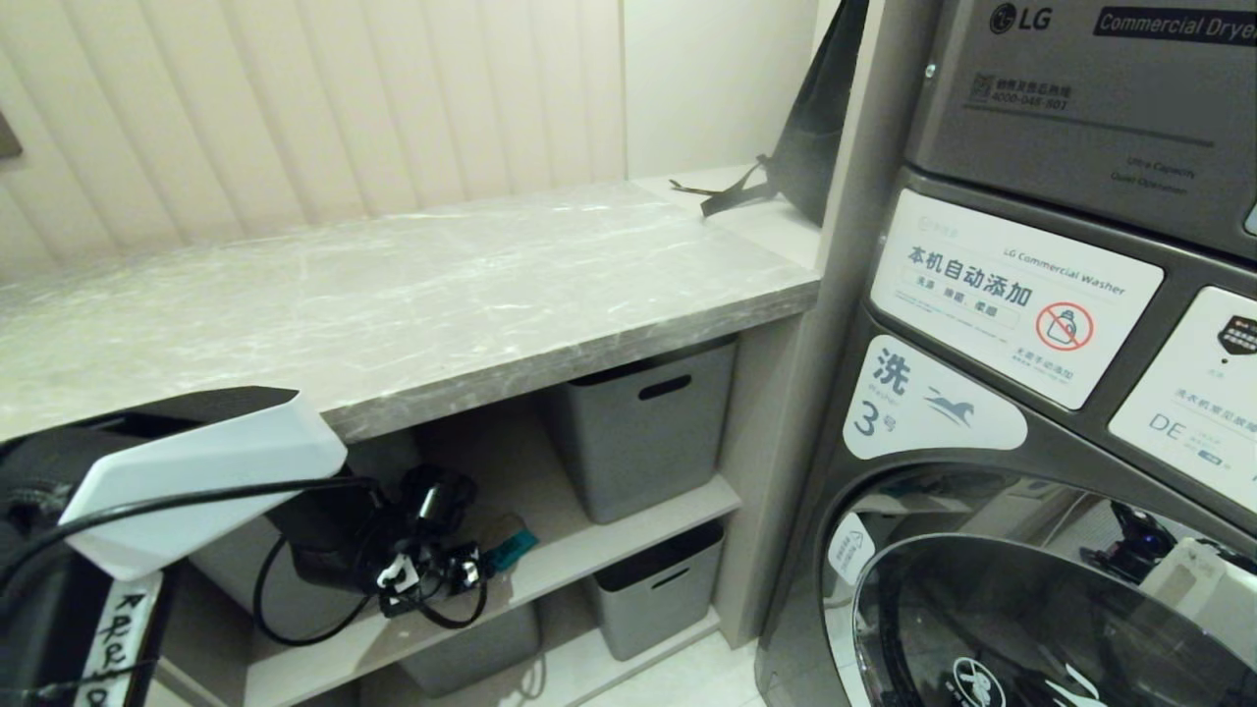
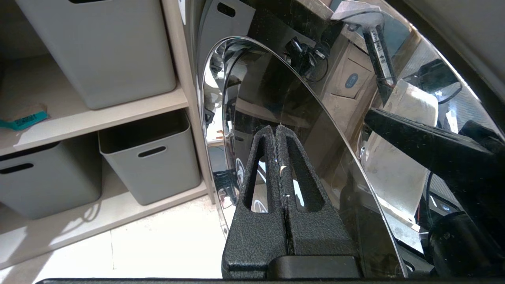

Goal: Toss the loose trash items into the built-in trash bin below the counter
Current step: Pick up the garbage

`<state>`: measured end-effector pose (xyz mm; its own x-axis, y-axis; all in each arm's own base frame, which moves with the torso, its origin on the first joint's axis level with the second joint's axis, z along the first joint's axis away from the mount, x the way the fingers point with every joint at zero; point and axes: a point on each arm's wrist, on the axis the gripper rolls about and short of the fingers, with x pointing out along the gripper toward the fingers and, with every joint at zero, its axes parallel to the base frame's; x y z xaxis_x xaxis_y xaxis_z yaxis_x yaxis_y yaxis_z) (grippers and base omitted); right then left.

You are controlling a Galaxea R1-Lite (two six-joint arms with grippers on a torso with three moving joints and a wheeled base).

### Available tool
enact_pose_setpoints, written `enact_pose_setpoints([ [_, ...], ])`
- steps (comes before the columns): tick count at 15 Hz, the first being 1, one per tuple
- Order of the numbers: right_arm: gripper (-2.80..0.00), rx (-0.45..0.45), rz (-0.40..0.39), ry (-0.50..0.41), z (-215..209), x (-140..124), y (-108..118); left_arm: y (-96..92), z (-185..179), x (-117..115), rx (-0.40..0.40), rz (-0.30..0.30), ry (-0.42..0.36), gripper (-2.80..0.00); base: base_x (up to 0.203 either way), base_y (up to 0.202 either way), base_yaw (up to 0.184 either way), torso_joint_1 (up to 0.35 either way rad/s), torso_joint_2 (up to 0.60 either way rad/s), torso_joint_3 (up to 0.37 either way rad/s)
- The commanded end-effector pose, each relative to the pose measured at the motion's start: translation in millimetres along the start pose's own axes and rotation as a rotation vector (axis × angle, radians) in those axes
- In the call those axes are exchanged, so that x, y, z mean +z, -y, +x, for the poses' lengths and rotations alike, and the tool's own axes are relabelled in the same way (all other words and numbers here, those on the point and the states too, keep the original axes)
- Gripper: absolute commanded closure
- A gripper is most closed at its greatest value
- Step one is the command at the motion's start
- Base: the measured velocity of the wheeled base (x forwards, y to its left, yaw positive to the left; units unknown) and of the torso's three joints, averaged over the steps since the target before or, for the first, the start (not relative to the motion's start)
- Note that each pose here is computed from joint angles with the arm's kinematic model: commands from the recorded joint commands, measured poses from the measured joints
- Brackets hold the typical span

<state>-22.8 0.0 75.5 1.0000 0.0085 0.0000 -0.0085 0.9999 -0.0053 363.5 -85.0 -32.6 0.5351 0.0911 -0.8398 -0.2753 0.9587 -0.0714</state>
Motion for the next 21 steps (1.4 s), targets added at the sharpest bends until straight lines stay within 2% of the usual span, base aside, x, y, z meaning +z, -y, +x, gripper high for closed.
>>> enact_pose_setpoints([
  [1,0.00,0.001,-0.001,0.002,-0.1,0.0,0.0,1.9,4.5,2.8,-0.001,0.002,0.010,-2.80,0.000,0.000,0.000,0.000,0.00,0.000],
  [5,0.00,0.001,-0.001,0.002,-0.1,0.0,0.0,4.4,8.1,6.5,-0.001,0.002,0.021,-2.80,0.000,0.000,0.000,0.000,0.00,0.000],
  [7,0.00,0.001,-0.001,0.001,-0.1,0.0,0.0,9.3,9.7,15.1,-0.018,-0.005,0.051,-2.80,0.000,0.000,0.000,0.000,0.00,0.000],
  [21,0.00,0.001,-0.001,0.001,0.0,0.0,0.0,9.4,11.8,13.8,0.000,0.027,0.050,-2.80,0.000,0.000,0.000,0.000,0.00,0.000],
])
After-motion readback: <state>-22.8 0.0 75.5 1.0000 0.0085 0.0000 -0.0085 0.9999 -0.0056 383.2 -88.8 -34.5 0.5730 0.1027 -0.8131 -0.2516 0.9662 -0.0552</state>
